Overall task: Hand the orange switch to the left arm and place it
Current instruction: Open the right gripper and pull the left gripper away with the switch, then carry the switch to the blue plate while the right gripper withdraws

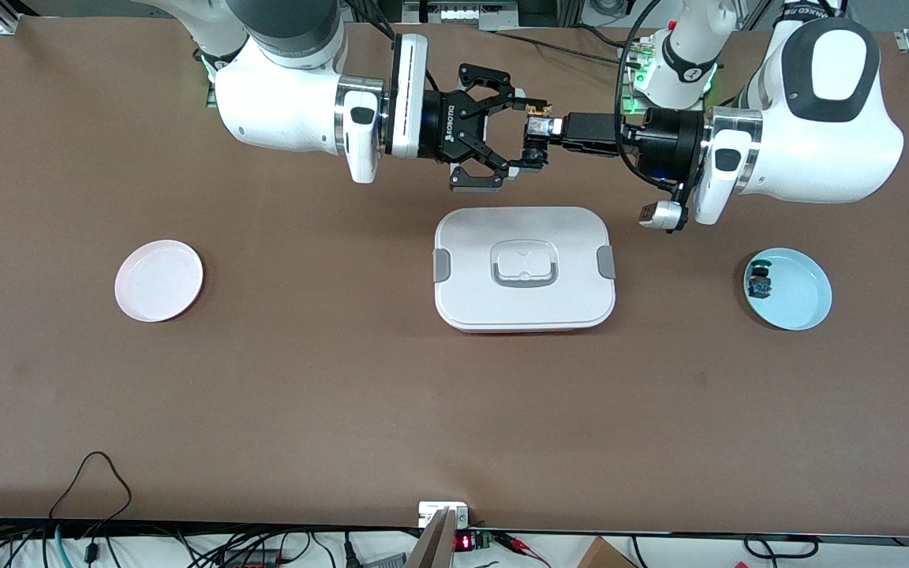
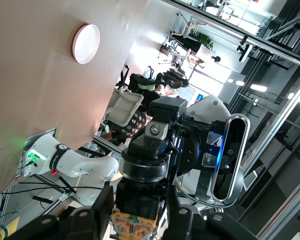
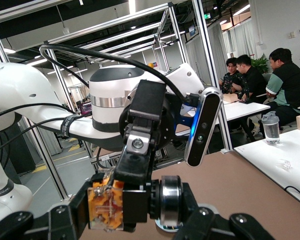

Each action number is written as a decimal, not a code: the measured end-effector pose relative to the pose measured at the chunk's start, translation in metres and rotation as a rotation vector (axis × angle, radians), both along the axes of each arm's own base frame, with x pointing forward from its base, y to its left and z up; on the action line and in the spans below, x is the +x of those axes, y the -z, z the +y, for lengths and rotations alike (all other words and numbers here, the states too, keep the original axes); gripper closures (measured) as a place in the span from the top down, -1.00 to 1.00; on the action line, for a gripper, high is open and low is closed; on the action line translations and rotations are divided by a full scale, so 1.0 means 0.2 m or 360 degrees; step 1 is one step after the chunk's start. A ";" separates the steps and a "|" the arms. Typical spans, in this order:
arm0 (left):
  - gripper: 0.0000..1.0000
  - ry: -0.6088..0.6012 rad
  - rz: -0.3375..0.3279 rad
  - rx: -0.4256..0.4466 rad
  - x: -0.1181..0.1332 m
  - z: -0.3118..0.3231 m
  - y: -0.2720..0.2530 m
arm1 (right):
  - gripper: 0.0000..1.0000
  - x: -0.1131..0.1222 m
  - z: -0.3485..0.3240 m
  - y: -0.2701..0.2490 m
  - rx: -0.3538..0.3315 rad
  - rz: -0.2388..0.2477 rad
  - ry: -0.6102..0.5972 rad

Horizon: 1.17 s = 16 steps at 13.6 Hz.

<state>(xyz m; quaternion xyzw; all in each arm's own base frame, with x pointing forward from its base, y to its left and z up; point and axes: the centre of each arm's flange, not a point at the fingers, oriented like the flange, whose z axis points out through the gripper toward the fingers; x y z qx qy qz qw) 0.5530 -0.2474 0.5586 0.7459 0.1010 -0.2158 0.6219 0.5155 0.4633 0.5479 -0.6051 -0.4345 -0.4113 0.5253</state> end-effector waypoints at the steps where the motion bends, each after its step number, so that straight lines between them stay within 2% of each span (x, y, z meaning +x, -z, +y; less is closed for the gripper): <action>1: -0.05 0.0000 0.0000 0.0000 0.00 0.00 0.00 | 0.44 0.00 0.00 0.00 0.0001 0.0002 0.0000; 2: -0.06 -0.0001 0.0006 0.0001 0.00 0.00 0.00 | 0.56 0.00 0.00 0.00 0.0001 0.0001 0.0002; 3: -0.18 -0.0007 0.0009 0.0002 0.00 0.01 0.00 | 0.78 0.01 -0.01 0.00 0.0001 -0.0001 0.0005; 4: -0.20 -0.0014 0.0010 0.0003 0.01 0.02 0.01 | 0.96 0.01 -0.01 -0.01 0.0002 -0.0003 0.0007; 12: -0.20 -0.0071 0.0017 0.0011 0.06 0.17 0.02 | 1.00 0.10 -0.13 -0.03 0.0027 -0.0008 0.0025; 16: -0.20 0.0055 -0.0021 0.0303 0.06 0.51 0.13 | 1.00 0.18 -0.29 -0.01 0.0071 0.0032 -0.0065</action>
